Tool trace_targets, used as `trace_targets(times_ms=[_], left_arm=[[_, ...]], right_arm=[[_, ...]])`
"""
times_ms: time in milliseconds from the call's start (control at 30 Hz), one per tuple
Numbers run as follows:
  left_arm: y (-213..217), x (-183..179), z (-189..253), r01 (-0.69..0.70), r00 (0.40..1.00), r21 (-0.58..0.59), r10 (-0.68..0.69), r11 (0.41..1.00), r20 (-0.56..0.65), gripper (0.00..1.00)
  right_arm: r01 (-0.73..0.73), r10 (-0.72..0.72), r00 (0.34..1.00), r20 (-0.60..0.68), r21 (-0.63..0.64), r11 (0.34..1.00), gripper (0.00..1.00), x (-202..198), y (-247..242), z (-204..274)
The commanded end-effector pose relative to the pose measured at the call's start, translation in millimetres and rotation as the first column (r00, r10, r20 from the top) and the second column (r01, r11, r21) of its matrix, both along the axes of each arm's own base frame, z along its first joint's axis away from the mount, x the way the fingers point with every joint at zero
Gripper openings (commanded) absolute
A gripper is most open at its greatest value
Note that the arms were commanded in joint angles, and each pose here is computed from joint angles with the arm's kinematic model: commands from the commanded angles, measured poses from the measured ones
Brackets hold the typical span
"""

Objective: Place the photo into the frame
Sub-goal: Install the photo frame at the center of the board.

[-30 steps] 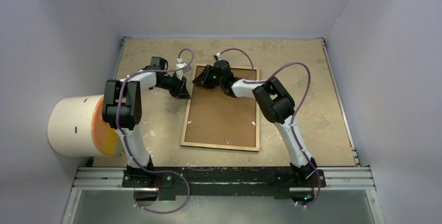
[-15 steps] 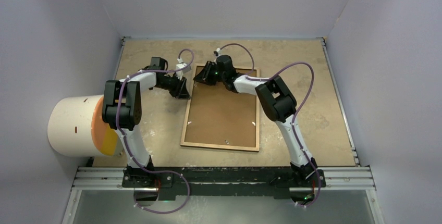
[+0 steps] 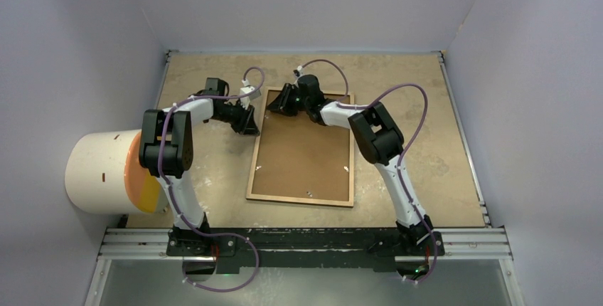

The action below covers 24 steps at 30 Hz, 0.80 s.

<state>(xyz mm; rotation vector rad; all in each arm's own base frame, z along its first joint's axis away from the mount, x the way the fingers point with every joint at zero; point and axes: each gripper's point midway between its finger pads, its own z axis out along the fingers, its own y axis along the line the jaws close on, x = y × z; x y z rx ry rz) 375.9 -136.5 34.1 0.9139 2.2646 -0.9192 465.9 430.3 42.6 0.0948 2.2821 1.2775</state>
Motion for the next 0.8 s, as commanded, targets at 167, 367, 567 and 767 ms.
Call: trace_targets(times_ms=[167, 367, 567, 767], left_arm=[[7, -12, -16, 0.029, 1.0, 0.066, -0.028, 0.997, -0.008, 0.2], [8, -14, -15, 0.027, 1.0, 0.071, -0.027, 0.997, 0.004, 0.27], [8, -14, -16, 0.03, 1.0, 0.074, -0.03, 0.997, 0.004, 0.28], [9, -14, -16, 0.031, 0.999, 0.079, -0.032, 0.996, 0.004, 0.28]], right_arm=[[0.059, -0.056, 0.997, 0.058, -0.06, 0.996, 0.32, 18, -33, 34], [0.172, -0.169, 0.985, 0.036, -0.102, 0.98, 0.32, 39, -92, 30], [0.204, -0.203, 0.979, 0.025, -0.136, 0.969, 0.31, 44, -115, 22], [0.194, -0.195, 0.981, 0.006, -0.131, 0.972, 0.3, 45, -112, 14]])
